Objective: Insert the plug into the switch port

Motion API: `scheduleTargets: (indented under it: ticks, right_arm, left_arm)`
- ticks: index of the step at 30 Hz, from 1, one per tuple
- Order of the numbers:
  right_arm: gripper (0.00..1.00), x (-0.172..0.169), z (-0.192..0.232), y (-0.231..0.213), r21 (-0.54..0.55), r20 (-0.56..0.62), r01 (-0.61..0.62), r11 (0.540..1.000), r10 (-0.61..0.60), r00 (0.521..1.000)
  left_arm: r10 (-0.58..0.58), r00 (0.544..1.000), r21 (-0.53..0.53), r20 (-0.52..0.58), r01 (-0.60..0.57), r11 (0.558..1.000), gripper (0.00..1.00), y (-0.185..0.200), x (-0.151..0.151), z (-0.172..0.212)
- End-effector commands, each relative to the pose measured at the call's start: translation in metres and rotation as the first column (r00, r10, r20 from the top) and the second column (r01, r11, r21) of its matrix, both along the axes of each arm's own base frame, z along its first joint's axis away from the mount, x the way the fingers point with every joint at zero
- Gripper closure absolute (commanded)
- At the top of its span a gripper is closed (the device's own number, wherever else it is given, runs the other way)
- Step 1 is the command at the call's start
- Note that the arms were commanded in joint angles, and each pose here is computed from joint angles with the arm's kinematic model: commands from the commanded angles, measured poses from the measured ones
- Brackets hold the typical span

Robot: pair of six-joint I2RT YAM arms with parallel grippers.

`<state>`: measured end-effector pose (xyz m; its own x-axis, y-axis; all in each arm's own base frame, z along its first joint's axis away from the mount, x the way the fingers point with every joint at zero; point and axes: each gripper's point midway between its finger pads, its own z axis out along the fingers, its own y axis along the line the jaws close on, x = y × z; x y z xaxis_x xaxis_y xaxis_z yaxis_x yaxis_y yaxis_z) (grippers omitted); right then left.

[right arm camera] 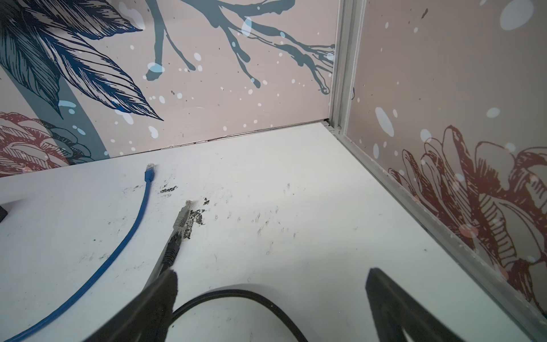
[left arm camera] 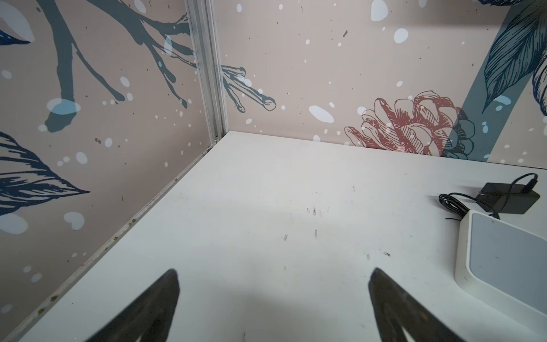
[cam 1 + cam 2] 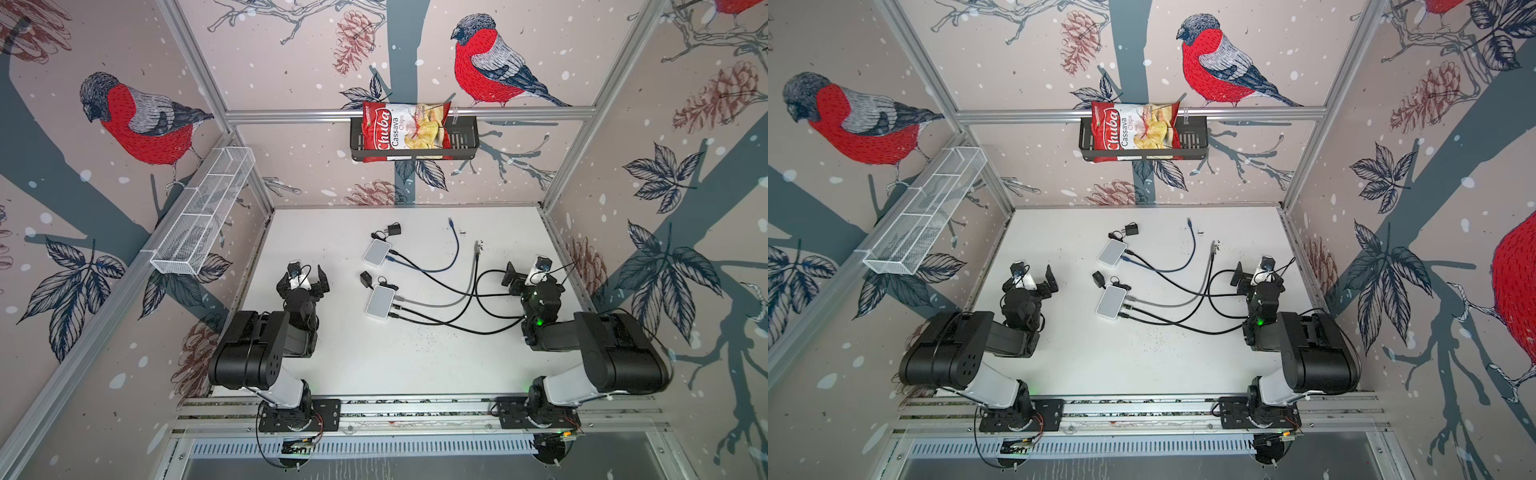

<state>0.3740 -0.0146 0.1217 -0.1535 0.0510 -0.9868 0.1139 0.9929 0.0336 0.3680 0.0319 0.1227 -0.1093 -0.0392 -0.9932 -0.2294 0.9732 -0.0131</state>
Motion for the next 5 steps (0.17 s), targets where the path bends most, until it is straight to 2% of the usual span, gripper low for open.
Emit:
scheduleTargets:
  ticks: [1,5]
  right_arm:
    - [0.01,0.0022,0.0014,-0.0001,0.006,0.002,0.005,1.0,-0.005,1.0]
    - [0.01,0.0013,0.0022,-0.0001,0.007,0.006,0.005,1.0,-0.005,1.0]
  left_arm:
    - [-0.002,0.999,0.007,0.034,0.002,1.0,0.02,-0.0001,0.0013,0.0085]
    - [-0.003,0.999,0.009,0.034,0.003,1.0,0.02,-0.0006,0.0009,0.0087]
